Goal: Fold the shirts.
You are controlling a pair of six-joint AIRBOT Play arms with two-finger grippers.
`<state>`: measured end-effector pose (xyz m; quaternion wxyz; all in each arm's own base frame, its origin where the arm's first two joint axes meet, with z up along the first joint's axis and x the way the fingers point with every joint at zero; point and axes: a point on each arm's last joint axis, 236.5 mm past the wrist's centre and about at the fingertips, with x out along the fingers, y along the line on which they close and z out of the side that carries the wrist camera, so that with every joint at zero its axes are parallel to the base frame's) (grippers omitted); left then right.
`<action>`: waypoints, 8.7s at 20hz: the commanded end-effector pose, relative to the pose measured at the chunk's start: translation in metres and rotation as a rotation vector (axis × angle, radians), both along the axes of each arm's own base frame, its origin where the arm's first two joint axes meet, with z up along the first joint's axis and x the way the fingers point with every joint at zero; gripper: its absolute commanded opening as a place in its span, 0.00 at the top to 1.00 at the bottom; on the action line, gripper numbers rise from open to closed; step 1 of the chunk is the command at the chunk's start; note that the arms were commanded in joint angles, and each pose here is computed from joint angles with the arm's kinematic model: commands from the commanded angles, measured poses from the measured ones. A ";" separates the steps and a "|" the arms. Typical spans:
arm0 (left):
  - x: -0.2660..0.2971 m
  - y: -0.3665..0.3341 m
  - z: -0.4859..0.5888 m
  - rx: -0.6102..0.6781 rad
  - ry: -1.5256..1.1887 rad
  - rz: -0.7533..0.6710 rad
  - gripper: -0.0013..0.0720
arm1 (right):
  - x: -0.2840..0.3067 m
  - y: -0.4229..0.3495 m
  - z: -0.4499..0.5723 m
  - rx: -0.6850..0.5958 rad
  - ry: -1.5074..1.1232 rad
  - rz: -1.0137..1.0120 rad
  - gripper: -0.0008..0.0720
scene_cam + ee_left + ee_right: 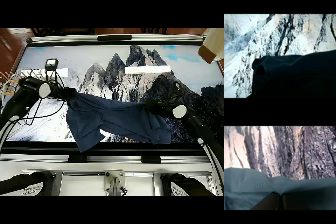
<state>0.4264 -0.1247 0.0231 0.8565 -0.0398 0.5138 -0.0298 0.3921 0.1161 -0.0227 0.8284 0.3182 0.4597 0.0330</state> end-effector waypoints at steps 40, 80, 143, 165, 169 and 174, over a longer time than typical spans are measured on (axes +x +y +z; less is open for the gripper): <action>-0.195 -0.042 -0.113 -0.458 0.558 -0.143 0.93 | -0.170 -0.128 -0.079 0.057 0.627 0.117 0.30; -0.072 0.111 0.409 0.033 -0.923 -0.071 0.93 | -0.087 -0.131 0.309 -0.446 -0.340 0.109 0.89; 0.037 0.046 0.134 -0.409 -0.135 -0.293 0.93 | 0.006 -0.072 0.074 -0.123 0.100 0.320 0.89; -0.119 0.134 0.366 0.005 -0.682 -0.006 0.93 | -0.054 -0.139 0.331 -0.584 -0.339 0.100 0.89; -0.041 0.128 0.238 -0.203 -0.384 -0.044 0.93 | 0.030 -0.141 0.208 -0.463 -0.078 0.180 0.89; 0.074 0.097 0.125 -0.485 -0.277 -0.010 0.93 | 0.116 -0.123 0.077 -0.215 0.057 0.124 0.89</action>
